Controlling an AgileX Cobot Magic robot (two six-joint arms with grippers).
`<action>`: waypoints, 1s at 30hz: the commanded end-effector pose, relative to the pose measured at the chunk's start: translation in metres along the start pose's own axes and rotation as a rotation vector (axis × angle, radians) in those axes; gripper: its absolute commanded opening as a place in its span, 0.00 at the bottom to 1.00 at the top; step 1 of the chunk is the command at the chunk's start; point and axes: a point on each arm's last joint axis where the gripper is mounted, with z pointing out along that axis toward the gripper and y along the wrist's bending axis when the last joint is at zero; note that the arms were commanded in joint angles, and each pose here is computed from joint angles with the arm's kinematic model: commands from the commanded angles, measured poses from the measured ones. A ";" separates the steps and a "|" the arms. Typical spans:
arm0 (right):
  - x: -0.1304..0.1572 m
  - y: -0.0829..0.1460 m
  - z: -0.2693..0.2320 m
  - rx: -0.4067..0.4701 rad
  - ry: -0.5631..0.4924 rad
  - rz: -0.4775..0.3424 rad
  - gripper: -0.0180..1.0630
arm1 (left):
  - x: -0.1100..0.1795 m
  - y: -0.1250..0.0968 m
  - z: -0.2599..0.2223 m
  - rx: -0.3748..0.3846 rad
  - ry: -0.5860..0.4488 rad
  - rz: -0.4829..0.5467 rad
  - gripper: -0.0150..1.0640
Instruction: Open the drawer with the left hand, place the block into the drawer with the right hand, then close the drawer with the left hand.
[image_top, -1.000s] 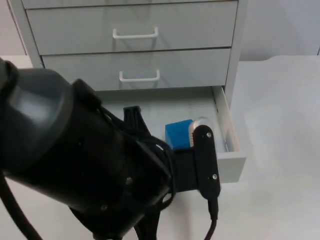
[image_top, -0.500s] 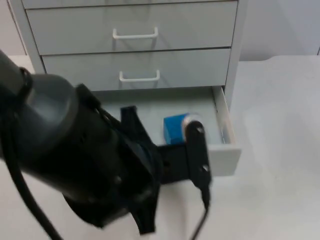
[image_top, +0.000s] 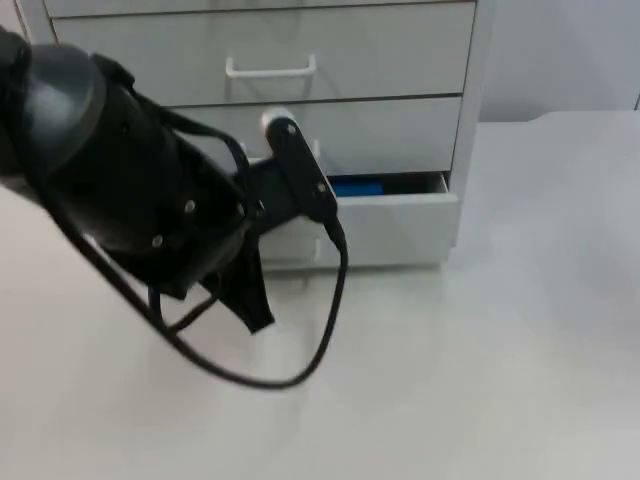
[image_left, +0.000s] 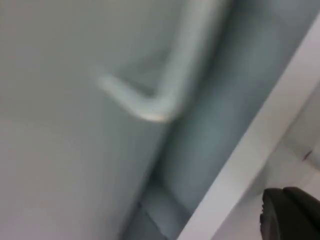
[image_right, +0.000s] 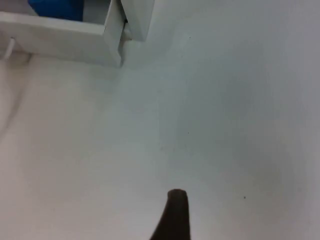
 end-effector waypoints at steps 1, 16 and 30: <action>0.000 -0.002 -0.002 0.009 -0.014 -0.007 0.66 | -0.003 0.015 0.009 -0.067 0.010 -0.039 0.01; 0.000 -0.002 -0.002 0.008 -0.018 -0.006 0.66 | -0.001 0.039 0.036 -0.131 0.050 -0.108 0.01; 0.001 -0.002 -0.004 0.008 -0.020 -0.010 0.66 | -0.009 0.013 -0.064 0.081 0.144 -0.261 0.01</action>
